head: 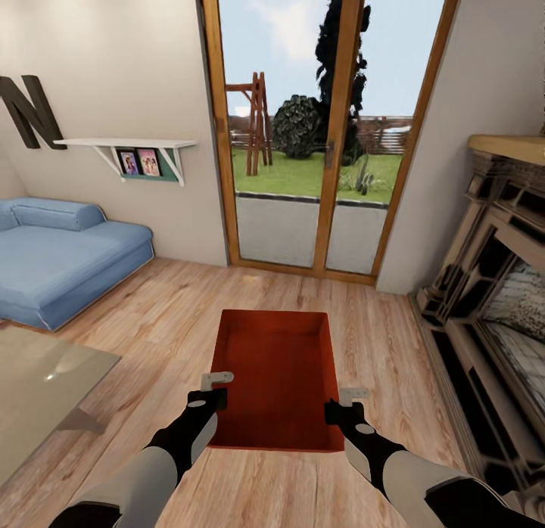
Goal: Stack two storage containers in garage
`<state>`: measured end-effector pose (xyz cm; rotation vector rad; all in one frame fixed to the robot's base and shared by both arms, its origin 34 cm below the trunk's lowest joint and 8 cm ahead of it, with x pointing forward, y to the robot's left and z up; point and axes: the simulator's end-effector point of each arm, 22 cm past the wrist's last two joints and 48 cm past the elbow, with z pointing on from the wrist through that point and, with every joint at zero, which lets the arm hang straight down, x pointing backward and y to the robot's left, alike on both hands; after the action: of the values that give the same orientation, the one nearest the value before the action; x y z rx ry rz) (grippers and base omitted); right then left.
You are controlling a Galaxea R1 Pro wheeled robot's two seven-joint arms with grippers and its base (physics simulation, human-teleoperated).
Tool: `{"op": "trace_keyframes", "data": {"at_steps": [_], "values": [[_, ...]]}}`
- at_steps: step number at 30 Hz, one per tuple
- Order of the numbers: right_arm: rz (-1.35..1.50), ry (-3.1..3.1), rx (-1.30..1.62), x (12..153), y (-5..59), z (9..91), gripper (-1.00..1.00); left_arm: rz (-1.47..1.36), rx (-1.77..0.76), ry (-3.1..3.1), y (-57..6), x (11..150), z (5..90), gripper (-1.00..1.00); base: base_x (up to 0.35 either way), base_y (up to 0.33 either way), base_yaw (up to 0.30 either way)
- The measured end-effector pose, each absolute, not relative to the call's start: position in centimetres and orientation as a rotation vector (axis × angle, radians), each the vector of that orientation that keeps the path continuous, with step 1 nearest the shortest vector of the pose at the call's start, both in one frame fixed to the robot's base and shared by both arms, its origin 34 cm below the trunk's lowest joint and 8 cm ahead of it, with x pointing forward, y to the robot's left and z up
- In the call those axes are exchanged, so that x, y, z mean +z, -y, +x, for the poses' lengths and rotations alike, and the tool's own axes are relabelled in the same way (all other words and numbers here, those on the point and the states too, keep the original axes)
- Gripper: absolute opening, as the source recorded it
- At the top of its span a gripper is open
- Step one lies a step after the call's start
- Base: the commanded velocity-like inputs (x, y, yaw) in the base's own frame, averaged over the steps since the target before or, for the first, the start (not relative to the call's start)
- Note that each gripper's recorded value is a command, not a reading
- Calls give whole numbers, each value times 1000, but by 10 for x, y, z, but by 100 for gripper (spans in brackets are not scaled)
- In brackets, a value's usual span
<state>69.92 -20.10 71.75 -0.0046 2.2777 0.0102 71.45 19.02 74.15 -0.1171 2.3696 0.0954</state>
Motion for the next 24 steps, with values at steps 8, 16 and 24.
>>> {"op": "trace_keyframes", "data": {"at_steps": [8, 16, 24], "values": [[-5, -2266, 10, 724, 201, 702, -100, -118, 94, -2358, -190, 748, 717, -100, 0, 0, 0], [-6, -2254, 10, 731, 201, 704, -100, -118, 93, -2346, -190, 756, 719, -100, 0, 0, 0], [-6, -2243, 10, 738, 201, 707, -100, -119, 93, -2334, -190, 763, 721, -100, 0, 0, 0]]}}
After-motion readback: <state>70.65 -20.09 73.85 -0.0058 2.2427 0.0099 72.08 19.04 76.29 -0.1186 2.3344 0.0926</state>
